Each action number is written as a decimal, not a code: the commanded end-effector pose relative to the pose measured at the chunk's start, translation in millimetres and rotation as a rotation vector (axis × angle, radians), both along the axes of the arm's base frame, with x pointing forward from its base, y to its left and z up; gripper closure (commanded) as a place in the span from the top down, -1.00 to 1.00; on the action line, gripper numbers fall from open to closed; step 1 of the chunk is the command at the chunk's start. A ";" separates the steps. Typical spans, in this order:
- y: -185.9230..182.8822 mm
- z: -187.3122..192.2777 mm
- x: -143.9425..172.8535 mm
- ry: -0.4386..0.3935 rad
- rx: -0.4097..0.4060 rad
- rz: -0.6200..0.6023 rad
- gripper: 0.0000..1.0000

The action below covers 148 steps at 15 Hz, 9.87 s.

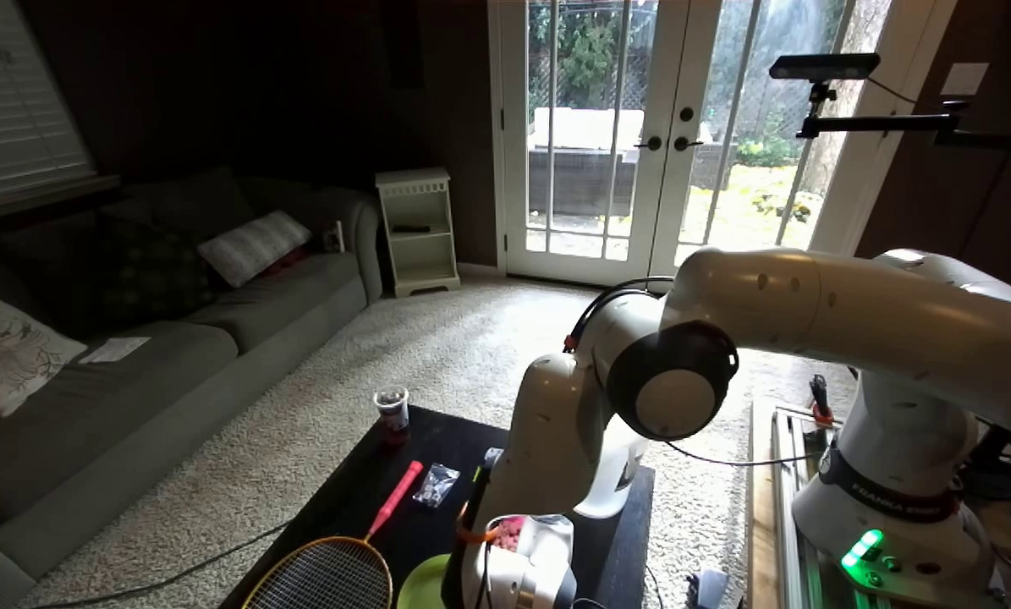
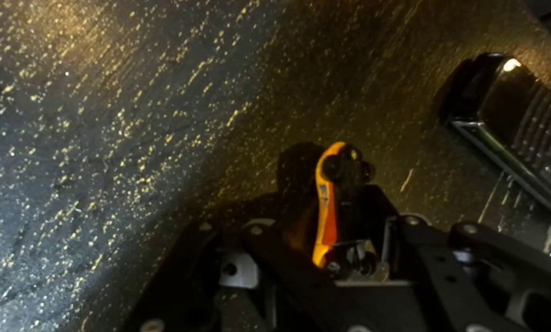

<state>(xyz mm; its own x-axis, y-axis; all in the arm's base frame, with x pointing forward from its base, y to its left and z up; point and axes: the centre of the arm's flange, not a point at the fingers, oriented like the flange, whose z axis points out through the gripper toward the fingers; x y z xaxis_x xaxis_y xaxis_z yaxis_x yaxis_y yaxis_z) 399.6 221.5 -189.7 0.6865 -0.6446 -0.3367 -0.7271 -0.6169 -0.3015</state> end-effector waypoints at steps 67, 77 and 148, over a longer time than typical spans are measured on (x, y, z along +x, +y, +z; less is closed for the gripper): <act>93.7 -35.6 -38.2 -0.199 -1.115 0.240 1.00; 63.7 -33.3 -8.8 -0.107 -0.910 0.074 1.00; 61.3 -39.4 50.9 0.131 -0.048 0.086 0.76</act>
